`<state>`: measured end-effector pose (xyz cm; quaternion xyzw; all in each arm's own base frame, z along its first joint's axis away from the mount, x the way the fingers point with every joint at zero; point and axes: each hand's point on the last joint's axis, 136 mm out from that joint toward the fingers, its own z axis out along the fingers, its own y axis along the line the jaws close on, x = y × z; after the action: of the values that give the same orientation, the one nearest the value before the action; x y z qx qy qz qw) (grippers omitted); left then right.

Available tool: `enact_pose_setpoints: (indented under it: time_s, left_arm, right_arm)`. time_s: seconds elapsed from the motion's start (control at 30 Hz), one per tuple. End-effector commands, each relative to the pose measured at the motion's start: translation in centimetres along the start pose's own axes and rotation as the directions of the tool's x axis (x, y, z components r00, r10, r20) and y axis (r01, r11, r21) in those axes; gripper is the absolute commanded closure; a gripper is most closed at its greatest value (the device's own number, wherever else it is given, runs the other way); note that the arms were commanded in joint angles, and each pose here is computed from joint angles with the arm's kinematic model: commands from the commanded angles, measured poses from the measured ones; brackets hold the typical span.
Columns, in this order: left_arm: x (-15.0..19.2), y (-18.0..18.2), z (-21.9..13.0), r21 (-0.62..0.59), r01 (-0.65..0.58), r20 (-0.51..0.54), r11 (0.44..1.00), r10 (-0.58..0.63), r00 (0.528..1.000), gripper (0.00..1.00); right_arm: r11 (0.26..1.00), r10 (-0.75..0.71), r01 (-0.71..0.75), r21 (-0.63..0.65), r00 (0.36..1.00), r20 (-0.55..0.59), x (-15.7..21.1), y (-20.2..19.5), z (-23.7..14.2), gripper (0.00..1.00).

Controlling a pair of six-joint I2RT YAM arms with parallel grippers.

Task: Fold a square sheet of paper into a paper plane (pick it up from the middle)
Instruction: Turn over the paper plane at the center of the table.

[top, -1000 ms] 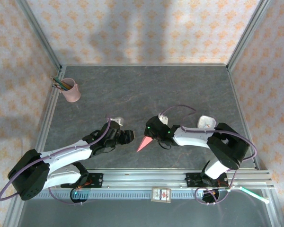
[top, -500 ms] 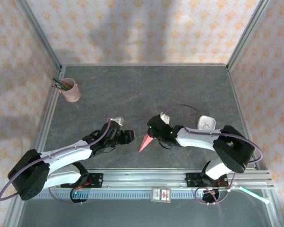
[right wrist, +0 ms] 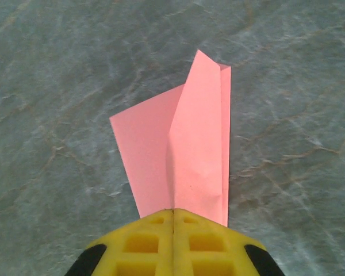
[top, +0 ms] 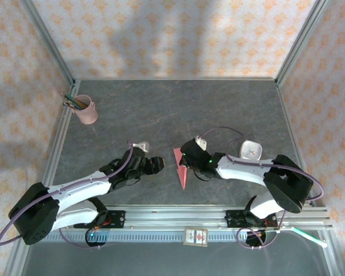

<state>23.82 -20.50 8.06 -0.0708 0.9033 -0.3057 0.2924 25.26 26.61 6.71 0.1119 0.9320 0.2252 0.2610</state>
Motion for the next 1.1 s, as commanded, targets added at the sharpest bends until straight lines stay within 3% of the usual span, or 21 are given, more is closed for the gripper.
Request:
enact_pose_setpoints:
  time_s: [0.0,0.13,0.3,0.43,0.5,0.6,0.8,1.07]
  left_arm:
    - [-1.8,0.8,-0.9,-0.015,0.064,0.094,0.998,-0.062,0.994,0.32]
    - [-3.0,2.0,-1.9,-0.003,0.145,0.152,0.989,-0.143,0.978,0.32]
    - [-4.0,2.4,-3.0,0.025,0.176,0.201,0.984,-0.178,0.963,0.33]
    - [-4.2,0.5,-2.9,0.087,0.154,0.163,0.984,-0.166,0.972,0.39]
    - [-4.0,-0.8,-2.5,0.123,0.139,0.132,0.983,-0.155,0.979,0.52]
    - [-3.0,-2.6,-1.5,0.158,0.117,0.074,0.981,-0.130,0.989,0.61]
    - [-1.4,-3.2,1.3,0.112,0.097,-0.021,0.989,-0.095,0.995,0.64]
    - [-0.5,-3.1,2.5,0.113,0.114,-0.061,0.987,-0.107,0.992,0.63]
  right_arm:
    - [0.989,-0.010,0.014,-0.145,1.000,0.028,-1.5,4.6,-0.9,1.00]
    - [0.954,-0.010,0.020,-0.299,0.999,0.035,-2.0,8.0,-2.2,1.00]
    - [0.939,-0.031,0.047,-0.340,0.998,0.053,-1.8,7.8,-2.2,1.00]
    - [0.927,-0.039,0.053,-0.372,0.998,0.045,-1.0,7.2,-1.6,1.00]
    - [0.925,-0.031,0.046,-0.378,0.998,0.046,-0.8,6.8,-1.5,1.00]
    - [0.925,-0.021,0.038,-0.378,0.999,0.050,-0.6,6.1,-1.3,1.00]
    - [0.930,-0.007,0.023,-0.366,0.999,0.045,-0.1,5.1,-0.9,1.00]
    - [0.935,-0.005,0.023,-0.353,0.999,0.052,-0.1,4.6,-0.8,1.00]
